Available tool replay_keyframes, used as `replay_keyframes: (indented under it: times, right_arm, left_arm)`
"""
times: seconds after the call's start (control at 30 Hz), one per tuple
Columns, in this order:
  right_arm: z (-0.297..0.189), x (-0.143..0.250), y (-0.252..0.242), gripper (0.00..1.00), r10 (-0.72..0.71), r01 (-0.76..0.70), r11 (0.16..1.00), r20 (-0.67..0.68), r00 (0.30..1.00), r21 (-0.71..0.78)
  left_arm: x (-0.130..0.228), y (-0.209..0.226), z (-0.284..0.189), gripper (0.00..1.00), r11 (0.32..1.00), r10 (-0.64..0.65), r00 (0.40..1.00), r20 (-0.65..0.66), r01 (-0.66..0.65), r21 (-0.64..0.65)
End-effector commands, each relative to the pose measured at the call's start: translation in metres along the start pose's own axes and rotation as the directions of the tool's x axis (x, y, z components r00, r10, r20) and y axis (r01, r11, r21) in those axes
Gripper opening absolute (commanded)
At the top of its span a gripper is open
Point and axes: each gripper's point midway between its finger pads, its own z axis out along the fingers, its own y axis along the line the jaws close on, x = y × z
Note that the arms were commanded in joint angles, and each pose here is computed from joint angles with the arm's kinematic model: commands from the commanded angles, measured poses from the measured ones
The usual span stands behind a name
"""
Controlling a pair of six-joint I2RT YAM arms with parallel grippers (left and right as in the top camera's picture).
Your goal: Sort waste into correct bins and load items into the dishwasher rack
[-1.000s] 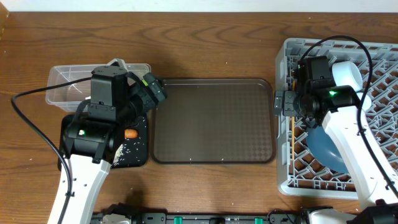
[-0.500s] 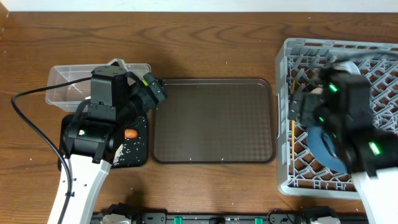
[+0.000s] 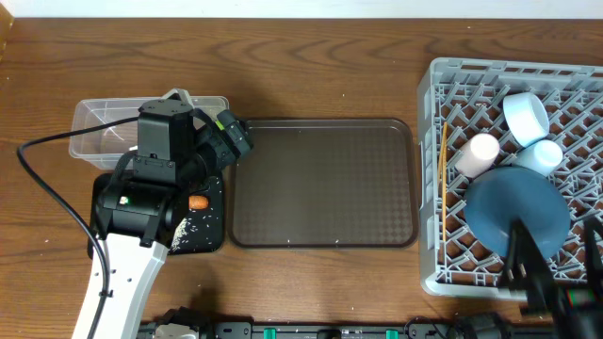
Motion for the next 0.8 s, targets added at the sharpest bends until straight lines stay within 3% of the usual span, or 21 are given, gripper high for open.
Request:
replay_keyframes:
  times: [0.0,0.23,0.57,0.77]
  right_arm:
    - [-0.013,0.008,-0.005,0.99,0.018,-0.017,1.000,0.054,0.998,-0.012]
    - [0.003,0.044,-0.016,0.99,0.029,-0.028,1.000,0.143,0.989,-0.014]
    - [0.089,0.117,-0.019,0.99,0.096,-0.085,0.994,0.189,0.977,-0.068]
    - [0.115,0.166,-0.029,0.99,0.121,-0.106,0.991,0.208,0.971,-0.081]
  left_arm:
    - [-0.006,0.000,-0.003,0.98,1.000,0.014,1.000,0.019,-0.014,-0.004]
    - [-0.006,0.000,-0.003,0.98,1.000,0.015,1.000,0.019,-0.015,-0.004]
    - [-0.006,0.000,-0.003,0.98,1.000,0.015,1.000,0.019,-0.015,-0.004]
    - [-0.006,0.000,-0.003,0.98,1.000,0.015,1.000,0.019,-0.015,-0.004]
